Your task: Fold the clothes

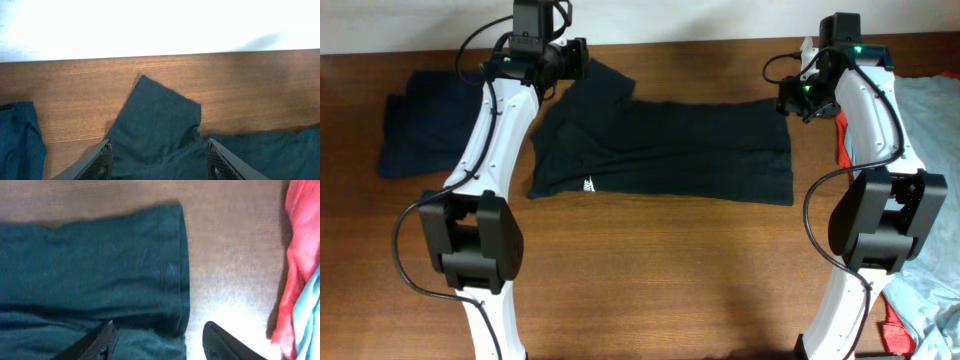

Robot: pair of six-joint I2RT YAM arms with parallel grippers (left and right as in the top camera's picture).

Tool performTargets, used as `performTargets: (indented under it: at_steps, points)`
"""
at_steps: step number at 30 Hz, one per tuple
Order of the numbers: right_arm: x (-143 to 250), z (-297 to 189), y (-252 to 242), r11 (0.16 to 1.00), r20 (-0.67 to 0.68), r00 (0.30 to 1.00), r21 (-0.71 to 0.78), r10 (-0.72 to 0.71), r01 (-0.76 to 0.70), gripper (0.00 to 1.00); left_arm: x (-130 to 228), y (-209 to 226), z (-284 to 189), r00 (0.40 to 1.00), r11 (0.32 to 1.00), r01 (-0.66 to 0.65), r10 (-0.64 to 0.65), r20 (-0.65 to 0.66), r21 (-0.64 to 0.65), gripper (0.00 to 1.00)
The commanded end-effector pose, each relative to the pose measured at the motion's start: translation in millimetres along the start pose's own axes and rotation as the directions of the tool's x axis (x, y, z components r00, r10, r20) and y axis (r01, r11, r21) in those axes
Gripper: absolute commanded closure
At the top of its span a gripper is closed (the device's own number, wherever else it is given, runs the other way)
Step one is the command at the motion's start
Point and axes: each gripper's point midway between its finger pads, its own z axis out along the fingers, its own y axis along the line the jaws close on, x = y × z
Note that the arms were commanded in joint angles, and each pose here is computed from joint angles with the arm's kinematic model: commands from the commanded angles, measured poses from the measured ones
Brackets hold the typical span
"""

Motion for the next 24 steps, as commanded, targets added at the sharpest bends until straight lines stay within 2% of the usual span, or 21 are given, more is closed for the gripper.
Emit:
performTargets:
  at_steps: [1, 4, 5, 6, 7, 8, 9, 10, 16, 21, 24]
  points:
    - [4.0, -16.5, 20.1, 0.999, -0.009, 1.0, -0.043, -0.024, 0.023, 0.4, 33.2, 9.8, 25.5, 0.994, 1.0, -0.006, 0.004, -0.108, -0.013, 0.41]
    - [22.2, -19.4, 56.8, 0.973, -0.061, 0.99, -0.201, -0.126, 0.112, 0.41, 54.5, 22.3, 22.7, 0.981, 0.997, -0.007, -0.008, -0.192, -0.076, 0.41]
    - [30.0, -21.0, 67.1, 0.963, -0.083, 0.985, -0.239, -0.152, 0.129, 0.41, 61.1, 22.2, 18.3, 0.975, 0.997, -0.005, -0.013, -0.224, -0.078, 0.46]
    - [37.6, -21.7, 73.7, 0.959, -0.11, 0.98, -0.248, -0.166, 0.134, 0.44, 68.2, 19.9, 15.2, 0.967, 0.998, 0.0, -0.017, -0.254, -0.066, 0.57]
    - [47.3, -22.5, 80.9, 0.957, -0.146, 0.972, -0.252, -0.182, 0.141, 0.57, 81.9, 16.2, 10.0, 0.95, 0.999, 0.01, -0.024, -0.312, -0.047, 0.88]
    - [52.6, -22.9, 84.7, 0.956, -0.165, 0.968, -0.253, -0.191, 0.145, 0.71, 91.6, 15.4, 6.8, 0.936, 0.999, 0.01, -0.027, -0.351, -0.05, 0.99]
    - [59.7, -22.1, 89.4, 0.955, -0.189, 0.961, -0.256, -0.202, 0.15, 0.88, 102.9, 17.0, 2.4, 0.918, 0.998, 0.006, -0.032, -0.396, -0.066, 0.99]
    - [65.7, -21.7, 92.8, 0.954, -0.209, 0.955, -0.26, -0.209, 0.152, 0.96, 112.3, 20.0, -1.8, 0.901, 0.997, 0.003, -0.038, -0.433, -0.082, 0.99]
    - [93.5, -9.8, 96.4, 0.957, -0.301, 0.929, -0.255, -0.215, 0.139, 0.96, 159.4, 35.6, -32.9, 0.778, 0.982, 0.037, -0.144, -0.611, -0.184, 0.99]
    - [117.4, 19.7, 78.7, 0.986, -0.375, 0.918, -0.152, -0.125, 0.072, 0.96, 173.5, 38.5, -45.1, 0.73, 0.975, 0.04, -0.177, -0.66, -0.217, 1.0]
    - [127.9, 36.3, 74.2, 0.991, -0.387, 0.917, -0.13, -0.092, 0.045, 0.96, 177.5, 48.0, -45.7, 0.727, 0.963, 0.018, -0.197, -0.658, -0.269, 1.0]
